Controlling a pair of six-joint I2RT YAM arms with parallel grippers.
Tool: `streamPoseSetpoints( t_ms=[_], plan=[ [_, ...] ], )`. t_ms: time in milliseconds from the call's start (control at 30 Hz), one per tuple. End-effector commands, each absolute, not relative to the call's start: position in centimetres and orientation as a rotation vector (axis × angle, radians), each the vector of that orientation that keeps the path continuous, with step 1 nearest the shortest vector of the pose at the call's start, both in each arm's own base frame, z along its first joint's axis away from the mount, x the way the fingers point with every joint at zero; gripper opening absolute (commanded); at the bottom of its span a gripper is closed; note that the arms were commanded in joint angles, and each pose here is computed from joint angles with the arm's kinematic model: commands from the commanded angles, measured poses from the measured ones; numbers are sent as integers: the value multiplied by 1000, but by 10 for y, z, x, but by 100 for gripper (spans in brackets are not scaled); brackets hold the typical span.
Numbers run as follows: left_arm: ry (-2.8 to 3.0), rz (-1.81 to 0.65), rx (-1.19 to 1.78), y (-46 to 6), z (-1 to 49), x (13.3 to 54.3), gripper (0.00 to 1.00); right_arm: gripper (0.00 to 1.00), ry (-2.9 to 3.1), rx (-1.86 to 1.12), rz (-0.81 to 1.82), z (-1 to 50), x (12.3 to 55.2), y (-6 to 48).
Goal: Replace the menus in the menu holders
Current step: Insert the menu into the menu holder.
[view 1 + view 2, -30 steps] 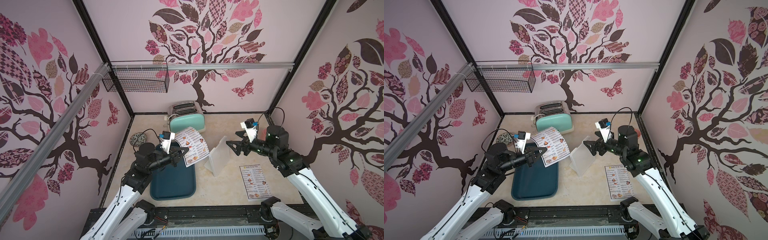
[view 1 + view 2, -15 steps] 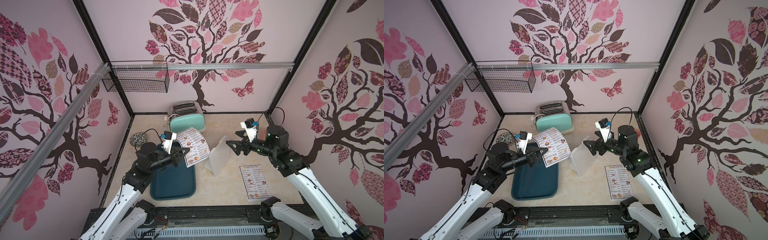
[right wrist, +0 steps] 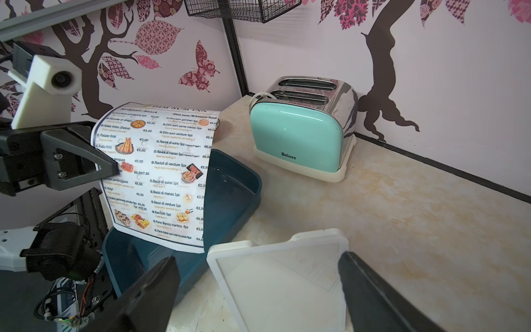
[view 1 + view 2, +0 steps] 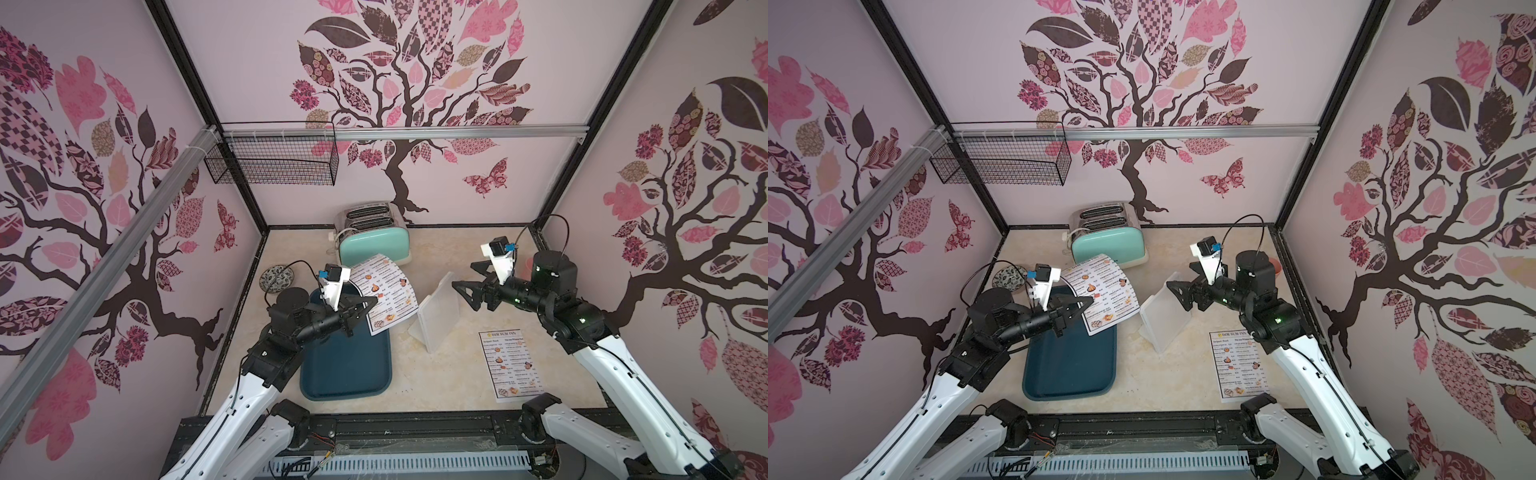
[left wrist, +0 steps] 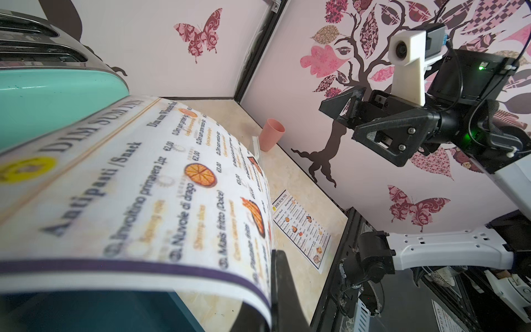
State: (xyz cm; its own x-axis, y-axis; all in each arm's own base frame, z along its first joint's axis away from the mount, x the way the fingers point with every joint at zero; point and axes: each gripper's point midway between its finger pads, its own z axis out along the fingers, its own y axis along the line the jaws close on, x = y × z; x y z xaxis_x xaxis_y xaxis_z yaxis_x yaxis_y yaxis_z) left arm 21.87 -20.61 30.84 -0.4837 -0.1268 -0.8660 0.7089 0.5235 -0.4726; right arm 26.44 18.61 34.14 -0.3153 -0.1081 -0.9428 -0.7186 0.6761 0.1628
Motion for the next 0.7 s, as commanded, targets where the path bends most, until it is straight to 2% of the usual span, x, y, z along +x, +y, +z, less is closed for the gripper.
streamPoseSetpoints(
  t_ms=[0, 667],
  plan=[
    [1792, -1086, 492, -206, 314, 218, 0, 92, 1780, -659, 721, 353, 261, 187],
    [1800, -1119, 504, -212, 309, 221, 0, 92, 1775, -668, 714, 353, 260, 187]
  ],
)
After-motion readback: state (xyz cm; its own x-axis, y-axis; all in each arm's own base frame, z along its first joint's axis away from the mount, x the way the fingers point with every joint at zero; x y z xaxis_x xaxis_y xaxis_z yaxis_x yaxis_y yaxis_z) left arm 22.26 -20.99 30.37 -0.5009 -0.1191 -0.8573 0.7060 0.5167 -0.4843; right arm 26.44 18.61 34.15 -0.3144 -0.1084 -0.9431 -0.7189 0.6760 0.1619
